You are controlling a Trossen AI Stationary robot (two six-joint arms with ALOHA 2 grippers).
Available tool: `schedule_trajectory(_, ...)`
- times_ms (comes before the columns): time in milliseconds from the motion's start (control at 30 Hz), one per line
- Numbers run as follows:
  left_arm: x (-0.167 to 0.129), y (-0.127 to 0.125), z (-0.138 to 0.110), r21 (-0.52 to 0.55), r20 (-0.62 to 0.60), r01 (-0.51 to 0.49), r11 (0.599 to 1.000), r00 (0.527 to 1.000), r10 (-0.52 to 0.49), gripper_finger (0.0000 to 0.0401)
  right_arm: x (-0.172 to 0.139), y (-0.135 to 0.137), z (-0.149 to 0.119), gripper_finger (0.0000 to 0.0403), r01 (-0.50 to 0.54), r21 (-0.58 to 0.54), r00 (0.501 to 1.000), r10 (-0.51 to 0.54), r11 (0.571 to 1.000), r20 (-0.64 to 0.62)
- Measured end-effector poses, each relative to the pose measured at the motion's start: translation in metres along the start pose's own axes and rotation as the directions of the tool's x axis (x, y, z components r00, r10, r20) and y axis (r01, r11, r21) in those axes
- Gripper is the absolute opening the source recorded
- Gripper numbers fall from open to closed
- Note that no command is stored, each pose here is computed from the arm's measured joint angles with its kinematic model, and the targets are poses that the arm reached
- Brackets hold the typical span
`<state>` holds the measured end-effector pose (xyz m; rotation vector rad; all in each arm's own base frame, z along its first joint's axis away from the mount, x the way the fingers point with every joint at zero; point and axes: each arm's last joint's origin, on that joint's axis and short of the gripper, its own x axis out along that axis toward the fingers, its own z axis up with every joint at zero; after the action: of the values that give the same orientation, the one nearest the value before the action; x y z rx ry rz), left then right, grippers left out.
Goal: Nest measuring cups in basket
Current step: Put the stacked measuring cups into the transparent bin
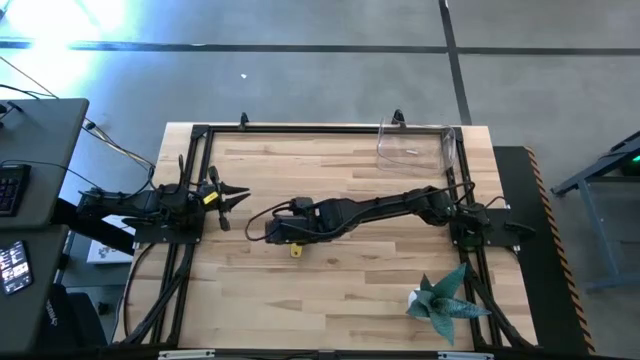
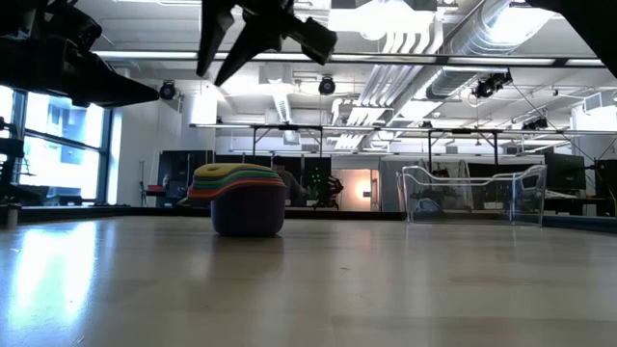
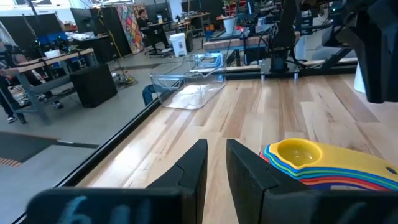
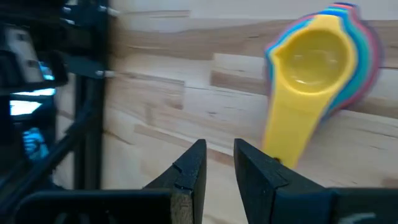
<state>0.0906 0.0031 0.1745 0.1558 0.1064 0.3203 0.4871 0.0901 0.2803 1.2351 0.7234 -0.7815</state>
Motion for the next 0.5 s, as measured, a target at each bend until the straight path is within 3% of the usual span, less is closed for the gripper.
schedule_trajectory(300, 0.0, 0.0, 0.0, 0.0, 0.0, 0.0, 1.0, 1.0, 0.0, 0.0048, 0.001, 0.016, 0.01, 0.0073, -0.158, -0.015, 0.987, 0.158, 0.987, 0.014)
schedule_trajectory(500, 0.0, 0.0, 0.0, 0.0, 0.0, 0.0, 1.0, 1.0, 0.0, 0.0049, 0.002, 0.02, 0.021, 0.0073, -0.2, -0.03, 0.979, 0.201, 0.979, 0.036)
